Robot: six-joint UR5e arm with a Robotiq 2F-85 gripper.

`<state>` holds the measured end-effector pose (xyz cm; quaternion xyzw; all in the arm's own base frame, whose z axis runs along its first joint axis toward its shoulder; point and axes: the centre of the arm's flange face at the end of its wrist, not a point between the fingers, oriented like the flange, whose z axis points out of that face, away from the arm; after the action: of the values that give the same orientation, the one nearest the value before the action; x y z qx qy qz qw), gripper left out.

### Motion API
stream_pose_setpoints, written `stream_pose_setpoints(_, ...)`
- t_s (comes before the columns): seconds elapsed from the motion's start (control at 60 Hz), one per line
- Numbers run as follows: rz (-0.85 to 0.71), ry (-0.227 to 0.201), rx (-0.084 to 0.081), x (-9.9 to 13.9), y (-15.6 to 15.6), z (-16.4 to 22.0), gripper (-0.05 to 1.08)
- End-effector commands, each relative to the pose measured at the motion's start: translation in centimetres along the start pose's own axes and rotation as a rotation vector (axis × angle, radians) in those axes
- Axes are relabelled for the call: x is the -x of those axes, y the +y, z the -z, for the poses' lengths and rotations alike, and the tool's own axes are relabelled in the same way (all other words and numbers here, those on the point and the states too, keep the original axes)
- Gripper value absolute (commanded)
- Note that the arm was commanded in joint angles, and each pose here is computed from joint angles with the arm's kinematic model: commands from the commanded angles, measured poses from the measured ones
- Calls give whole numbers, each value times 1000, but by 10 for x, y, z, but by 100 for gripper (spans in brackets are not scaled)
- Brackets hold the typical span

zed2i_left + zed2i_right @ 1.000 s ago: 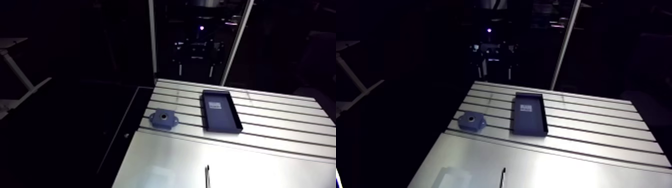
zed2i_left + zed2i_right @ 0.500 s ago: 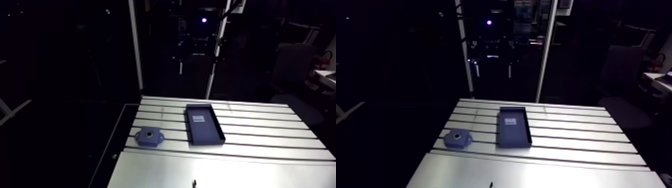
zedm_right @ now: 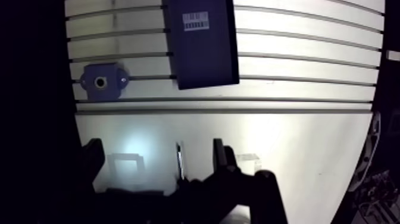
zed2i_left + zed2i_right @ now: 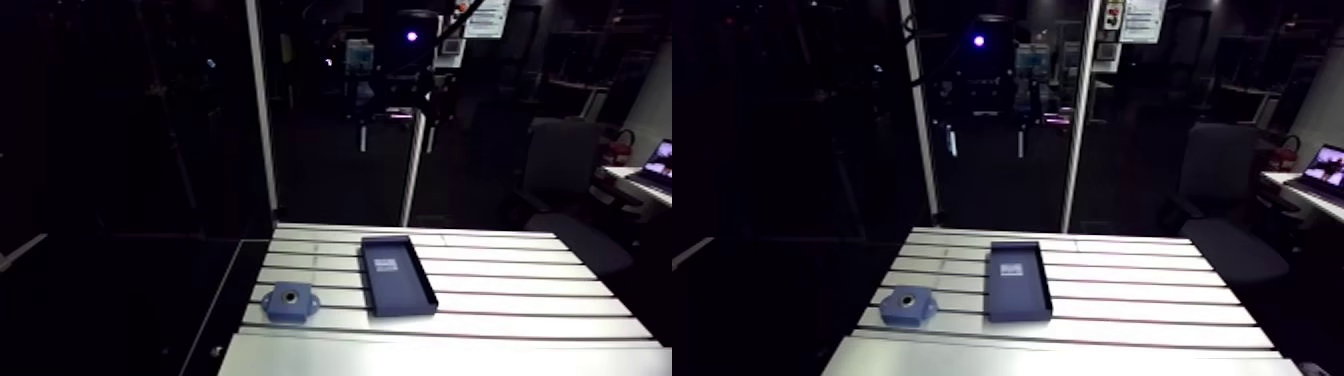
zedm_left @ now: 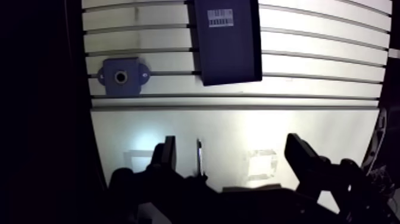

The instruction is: Pick up the bearing and press it into the housing until flush.

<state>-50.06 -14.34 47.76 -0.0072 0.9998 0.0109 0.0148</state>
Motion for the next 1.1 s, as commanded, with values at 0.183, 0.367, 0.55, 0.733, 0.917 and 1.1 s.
stream_pose_setpoints(0.183,26,38,10,-1,2,33,1)
stream_pose_setpoints(0.367,27,28,9,1,1,39,1)
stream_pose_setpoints(0.55,43,33,4,9,-7,41,1)
stream_pose_setpoints(0.733,41,42,6,14,-7,46,1)
stream_pose_setpoints(0.917,41,48,4,19,-7,48,1)
stream_pose_setpoints(1.1,41,44,7,16,-7,45,1)
